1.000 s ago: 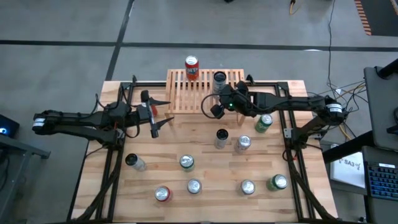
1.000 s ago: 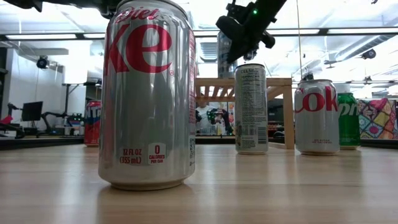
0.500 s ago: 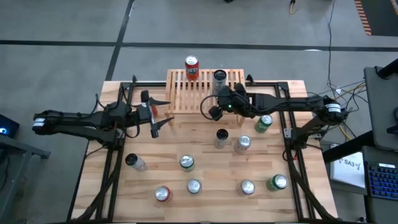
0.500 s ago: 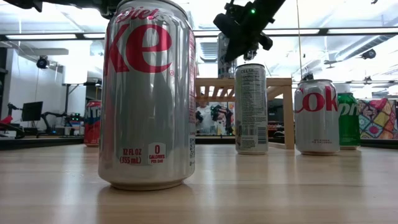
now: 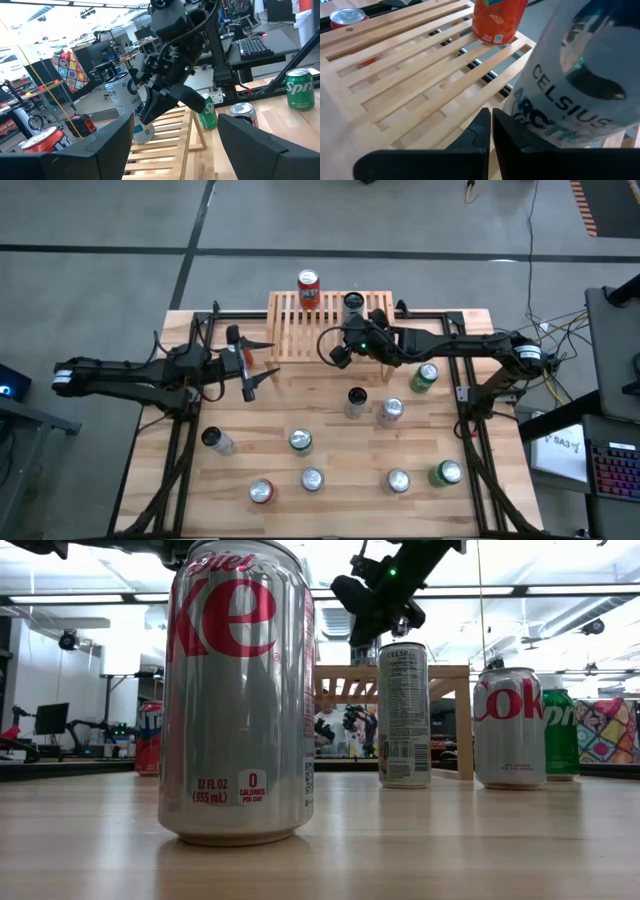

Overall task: Place canned beverage on shelf
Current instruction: Put the white blue soda can on the shelf

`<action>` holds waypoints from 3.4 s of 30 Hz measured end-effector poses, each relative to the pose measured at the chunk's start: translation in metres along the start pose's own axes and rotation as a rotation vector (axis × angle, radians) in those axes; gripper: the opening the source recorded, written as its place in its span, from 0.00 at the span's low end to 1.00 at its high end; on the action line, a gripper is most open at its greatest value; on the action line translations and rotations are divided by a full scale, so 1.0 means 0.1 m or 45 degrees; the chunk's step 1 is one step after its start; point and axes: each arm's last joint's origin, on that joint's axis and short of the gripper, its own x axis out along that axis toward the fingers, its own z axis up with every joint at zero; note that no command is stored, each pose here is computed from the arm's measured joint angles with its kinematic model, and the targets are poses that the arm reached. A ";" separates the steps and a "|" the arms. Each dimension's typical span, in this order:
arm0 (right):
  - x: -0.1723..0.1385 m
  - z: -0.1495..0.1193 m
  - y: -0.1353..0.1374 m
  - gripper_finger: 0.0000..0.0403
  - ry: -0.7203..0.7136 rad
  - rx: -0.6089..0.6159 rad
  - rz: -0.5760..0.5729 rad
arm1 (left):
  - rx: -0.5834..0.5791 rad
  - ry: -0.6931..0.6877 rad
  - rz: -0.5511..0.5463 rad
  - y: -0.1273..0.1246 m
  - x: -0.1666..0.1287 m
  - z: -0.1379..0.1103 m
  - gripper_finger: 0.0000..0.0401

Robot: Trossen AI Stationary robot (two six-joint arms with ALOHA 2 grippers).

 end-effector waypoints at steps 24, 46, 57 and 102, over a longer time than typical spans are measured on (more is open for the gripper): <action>-0.28 -0.05 -0.13 0.02 0.125 0.002 -0.011 | 0.003 0.010 -0.004 0.00 0.00 -0.01 0.68; -0.12 0.02 -0.39 0.02 0.120 0.006 -0.102 | 0.006 0.006 -0.002 0.00 0.00 0.00 0.68; -0.05 -0.01 -0.32 0.02 0.170 0.036 0.046 | 0.006 0.008 -0.003 0.00 0.00 -0.01 0.68; 0.28 0.15 -0.25 0.02 -0.141 0.146 -0.143 | 0.007 0.011 -0.003 0.00 0.00 -0.01 0.68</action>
